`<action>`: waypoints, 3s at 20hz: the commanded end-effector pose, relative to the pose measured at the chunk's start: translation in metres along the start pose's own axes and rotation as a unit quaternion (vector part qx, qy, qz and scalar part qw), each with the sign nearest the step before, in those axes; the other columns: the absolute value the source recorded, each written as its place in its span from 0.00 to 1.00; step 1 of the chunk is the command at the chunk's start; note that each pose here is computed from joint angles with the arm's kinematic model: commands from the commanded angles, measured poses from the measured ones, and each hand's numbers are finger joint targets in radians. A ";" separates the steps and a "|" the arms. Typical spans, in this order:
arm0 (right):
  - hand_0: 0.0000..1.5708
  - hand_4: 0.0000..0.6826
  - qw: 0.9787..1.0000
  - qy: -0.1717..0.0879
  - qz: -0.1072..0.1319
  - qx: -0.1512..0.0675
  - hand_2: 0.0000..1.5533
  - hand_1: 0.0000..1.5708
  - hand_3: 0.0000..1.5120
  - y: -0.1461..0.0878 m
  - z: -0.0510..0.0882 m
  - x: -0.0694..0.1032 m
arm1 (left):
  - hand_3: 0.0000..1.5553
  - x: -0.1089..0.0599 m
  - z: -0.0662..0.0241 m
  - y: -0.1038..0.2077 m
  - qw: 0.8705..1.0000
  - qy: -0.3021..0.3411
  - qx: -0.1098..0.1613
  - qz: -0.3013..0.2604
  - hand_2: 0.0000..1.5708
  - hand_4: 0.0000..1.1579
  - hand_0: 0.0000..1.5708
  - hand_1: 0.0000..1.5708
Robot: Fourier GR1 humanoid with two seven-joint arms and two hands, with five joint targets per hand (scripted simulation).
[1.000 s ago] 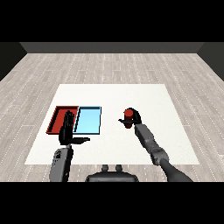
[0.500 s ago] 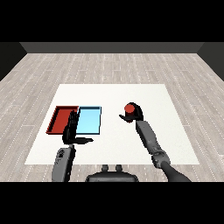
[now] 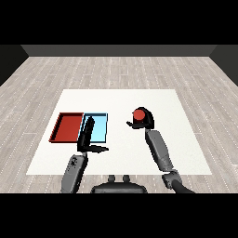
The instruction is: Pick the red can and put it in the red box
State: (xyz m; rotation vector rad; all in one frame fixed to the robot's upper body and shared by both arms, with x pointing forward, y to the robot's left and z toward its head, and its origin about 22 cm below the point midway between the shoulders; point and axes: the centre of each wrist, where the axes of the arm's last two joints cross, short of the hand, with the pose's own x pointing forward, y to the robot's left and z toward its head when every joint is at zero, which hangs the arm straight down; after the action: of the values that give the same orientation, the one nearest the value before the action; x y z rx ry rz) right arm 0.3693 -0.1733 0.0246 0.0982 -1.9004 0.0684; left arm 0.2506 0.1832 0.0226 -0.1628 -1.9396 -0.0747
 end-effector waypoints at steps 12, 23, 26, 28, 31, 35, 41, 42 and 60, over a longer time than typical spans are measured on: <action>0.93 0.97 1.000 -0.012 -0.022 -0.015 0.93 0.93 0.92 0.077 0.085 0.011 | 0.00 -0.016 -0.0155 -0.046 0.998 0.045 -0.025 0.026 0.00 0.00 0.00 0.00; 0.92 0.93 0.999 -0.008 -0.031 0.007 0.93 0.92 0.92 0.118 0.062 0.034 | 0.00 -0.052 -0.0225 -0.065 0.995 0.079 -0.040 0.050 0.00 0.00 0.00 0.00; 0.92 0.93 1.000 -0.008 -0.029 0.001 0.92 0.92 0.92 0.104 0.051 0.030 | 0.00 -0.057 -0.0187 -0.073 0.996 0.068 -0.051 0.041 0.00 0.00 0.00 0.00; 0.92 0.94 1.000 -0.009 -0.027 0.011 0.92 0.92 0.91 0.108 0.065 0.030 | 0.00 -0.056 -0.0079 -0.067 0.994 0.086 -0.045 0.047 0.00 0.00 0.00 0.00; 0.91 0.92 0.999 -0.006 -0.030 0.016 0.93 0.91 0.91 0.113 0.064 0.034 | 0.00 -0.050 -0.0145 -0.066 0.994 0.091 -0.046 0.049 0.00 0.00 0.00 0.00; 0.92 0.91 0.999 -0.010 -0.031 0.013 0.92 0.92 0.91 0.133 0.063 0.039 | 0.00 -0.057 -0.0338 -0.068 0.992 0.090 -0.048 0.068 0.00 0.00 0.00 0.00; 0.95 0.90 0.998 -0.018 -0.058 0.027 0.93 0.95 0.91 0.129 0.060 0.056 | 0.00 -0.058 -0.0247 -0.092 0.992 0.092 -0.065 0.062 0.00 0.00 0.00 0.00; 0.95 0.90 0.998 -0.011 -0.052 0.014 0.93 0.95 0.91 0.107 0.069 0.038 | 0.00 -0.058 -0.0319 -0.084 0.992 0.091 -0.068 0.064 0.00 0.00 0.00 0.00; 0.97 0.92 0.997 -0.006 -0.061 0.041 0.94 0.97 0.91 0.157 0.060 0.051 | 0.89 -0.055 -0.0203 -0.098 0.990 0.133 0.052 -0.005 0.95 0.79 1.00 1.00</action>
State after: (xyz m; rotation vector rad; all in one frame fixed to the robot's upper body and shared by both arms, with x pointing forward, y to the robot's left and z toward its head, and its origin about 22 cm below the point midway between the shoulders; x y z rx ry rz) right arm 0.2888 -0.0354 0.0469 0.2493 -1.9110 0.0870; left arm 0.2799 0.0890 -0.0177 -0.1487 -1.7137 -0.0292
